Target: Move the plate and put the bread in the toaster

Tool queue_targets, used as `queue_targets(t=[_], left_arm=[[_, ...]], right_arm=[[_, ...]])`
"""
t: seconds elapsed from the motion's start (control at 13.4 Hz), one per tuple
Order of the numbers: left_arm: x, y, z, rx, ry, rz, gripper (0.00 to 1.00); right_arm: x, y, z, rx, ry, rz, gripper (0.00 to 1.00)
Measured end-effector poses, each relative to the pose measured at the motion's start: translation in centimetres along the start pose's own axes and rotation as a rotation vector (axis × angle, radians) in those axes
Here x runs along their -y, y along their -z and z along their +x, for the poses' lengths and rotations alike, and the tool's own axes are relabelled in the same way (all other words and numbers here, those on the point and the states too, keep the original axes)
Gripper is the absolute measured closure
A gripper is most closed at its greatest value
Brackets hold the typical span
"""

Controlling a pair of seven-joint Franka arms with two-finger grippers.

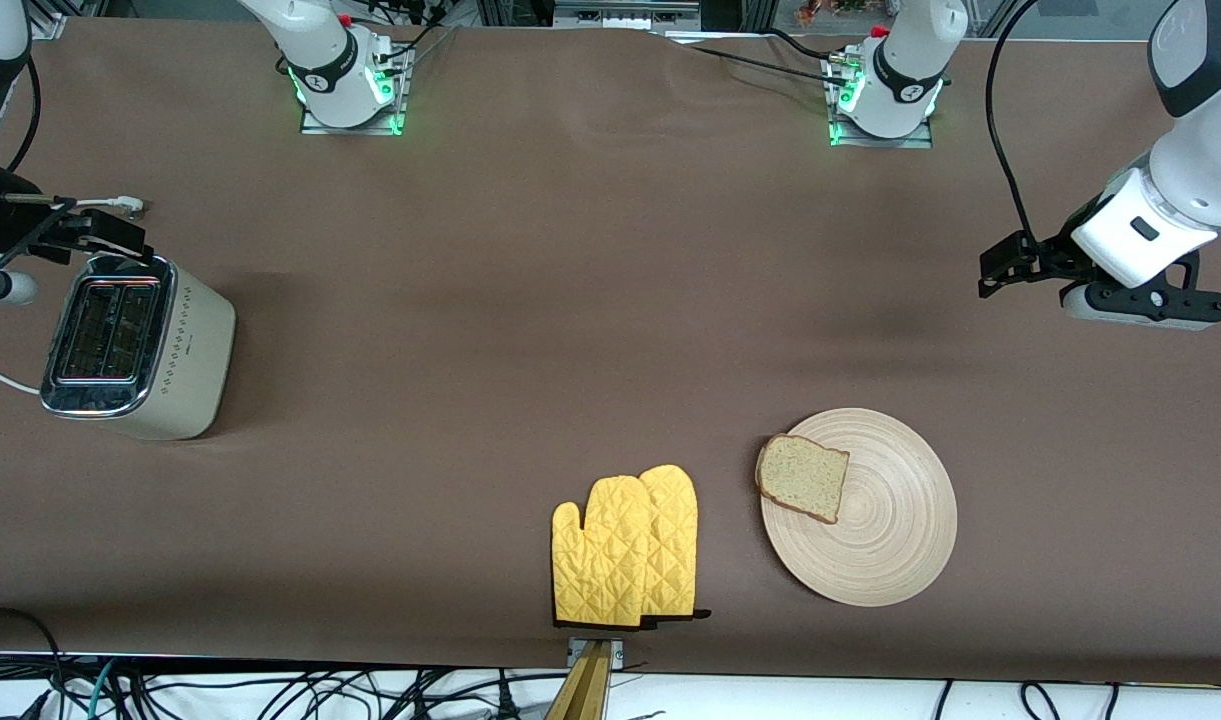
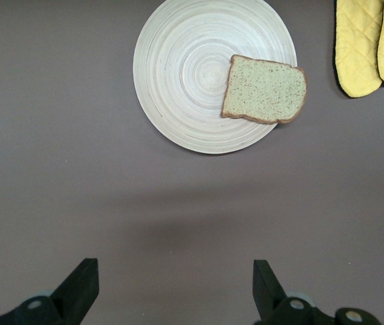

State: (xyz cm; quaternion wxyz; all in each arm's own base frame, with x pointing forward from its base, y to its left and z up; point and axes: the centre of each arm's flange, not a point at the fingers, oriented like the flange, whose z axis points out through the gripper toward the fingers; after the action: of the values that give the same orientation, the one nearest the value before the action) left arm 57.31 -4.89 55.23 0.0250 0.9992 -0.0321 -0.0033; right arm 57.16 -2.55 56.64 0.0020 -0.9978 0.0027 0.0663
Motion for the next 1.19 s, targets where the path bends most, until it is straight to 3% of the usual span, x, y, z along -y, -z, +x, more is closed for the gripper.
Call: queue_targets(t=[0.75,1.19], left_arm=[[2.6,-0.6,0.3,0.011,0.051,-0.015,0.0],[11.9,-8.2,3.7,0.094,0.236,-0.23,0.0]], right_arm=[[0.0,0.0,0.0,0.0,0.0,0.0,0.0],[0.0,0.0,0.0,0.0,0.0,0.0,0.0]])
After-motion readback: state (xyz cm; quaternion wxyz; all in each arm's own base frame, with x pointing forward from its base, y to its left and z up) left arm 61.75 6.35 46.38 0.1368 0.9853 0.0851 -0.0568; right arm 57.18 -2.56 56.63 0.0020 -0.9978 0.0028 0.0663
